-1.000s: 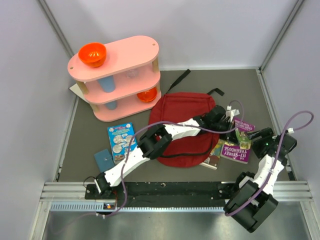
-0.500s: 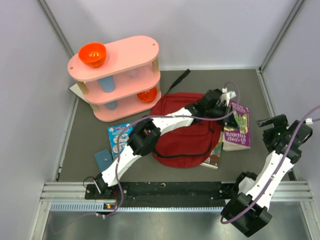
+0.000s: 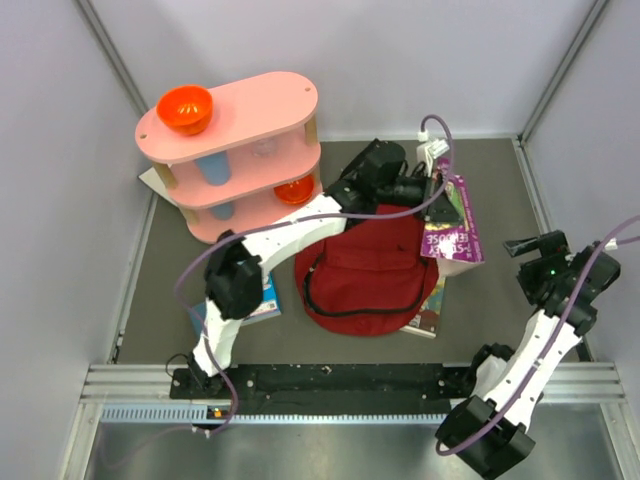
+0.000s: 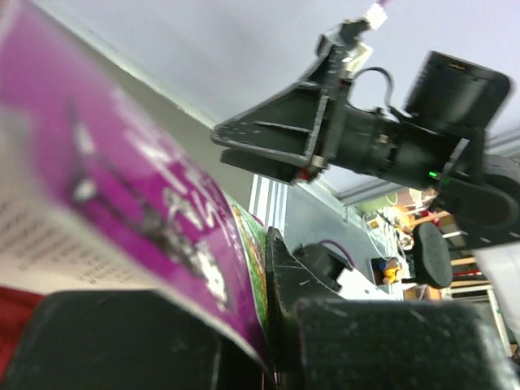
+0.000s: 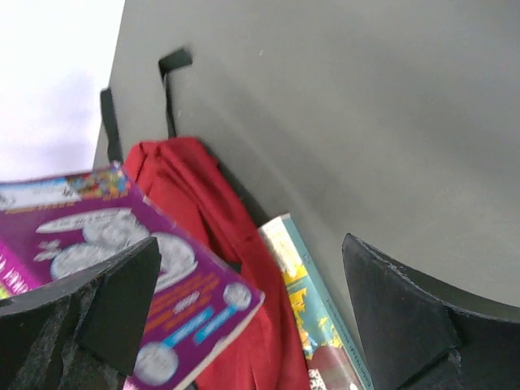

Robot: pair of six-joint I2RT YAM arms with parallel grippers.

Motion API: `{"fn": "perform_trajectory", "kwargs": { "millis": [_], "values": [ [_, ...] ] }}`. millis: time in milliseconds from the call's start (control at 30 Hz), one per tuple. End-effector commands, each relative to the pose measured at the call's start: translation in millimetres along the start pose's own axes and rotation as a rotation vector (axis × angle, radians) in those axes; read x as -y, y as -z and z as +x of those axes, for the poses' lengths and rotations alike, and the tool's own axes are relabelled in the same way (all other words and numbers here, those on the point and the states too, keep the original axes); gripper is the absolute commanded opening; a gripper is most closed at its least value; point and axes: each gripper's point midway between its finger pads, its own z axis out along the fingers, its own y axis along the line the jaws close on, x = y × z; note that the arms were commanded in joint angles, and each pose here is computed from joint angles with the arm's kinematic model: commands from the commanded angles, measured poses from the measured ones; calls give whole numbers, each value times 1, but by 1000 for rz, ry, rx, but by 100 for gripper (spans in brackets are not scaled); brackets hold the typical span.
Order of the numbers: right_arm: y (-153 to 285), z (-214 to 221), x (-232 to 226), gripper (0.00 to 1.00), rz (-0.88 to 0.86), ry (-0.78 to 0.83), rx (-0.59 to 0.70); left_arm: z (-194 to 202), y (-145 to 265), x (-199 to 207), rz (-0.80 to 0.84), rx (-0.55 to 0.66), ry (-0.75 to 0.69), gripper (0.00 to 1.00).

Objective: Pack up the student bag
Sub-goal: Place the book in the student bag.

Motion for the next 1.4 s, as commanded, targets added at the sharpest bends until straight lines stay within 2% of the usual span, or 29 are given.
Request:
{"fn": "perform_trajectory", "kwargs": {
  "millis": [0,67,100,133,167,300,533,600,700,800,867,900,967,1000,1100,1133,1233,1367],
  "values": [
    [-7,23,-21,92,-201,26,-82,-47,82,102,11,107,-296,0],
    [-6,36,-31,91,-284,8,-141,-35,106,71,-154,92,-295,0],
    [-9,42,-33,91,-321,3,-160,-39,128,84,-195,127,-326,0],
    [-7,48,-39,89,-362,7,-183,-31,140,60,-306,124,-330,0],
    [-7,51,-42,89,-385,9,-189,-32,161,71,-330,145,-351,0],
    [-5,84,-63,88,-468,35,-306,8,186,61,-353,47,-312,0],
    [-2,104,-73,88,-494,69,-369,73,158,31,-209,-193,-156,0],
    [-2,106,-71,89,-491,82,-374,87,141,9,-201,-243,-118,0],
    [-1,110,-71,89,-506,96,-402,100,120,-26,-230,-286,-79,0],
    [3,115,-73,89,-532,121,-435,121,115,-68,-348,-344,16,0],
    [9,119,-79,89,-560,142,-465,134,126,-92,-492,-375,75,0],
    [11,120,-83,89,-585,166,-469,149,133,-101,-527,-395,104,6],
    [10,127,-86,89,-587,187,-494,154,146,-107,-596,-366,104,14],
    [10,134,-88,89,-584,216,-511,166,152,-115,-616,-359,125,22],
    [8,164,-89,88,-575,275,-612,169,167,-121,-675,-309,141,43],
    [4,168,-87,87,-557,287,-613,169,172,-124,-702,-301,138,56],
    [2,186,-87,84,-563,282,-646,171,185,-133,-775,-300,134,64],
    [-6,198,-74,82,-497,293,-621,182,187,-138,-761,-321,146,65]
  ]
}}
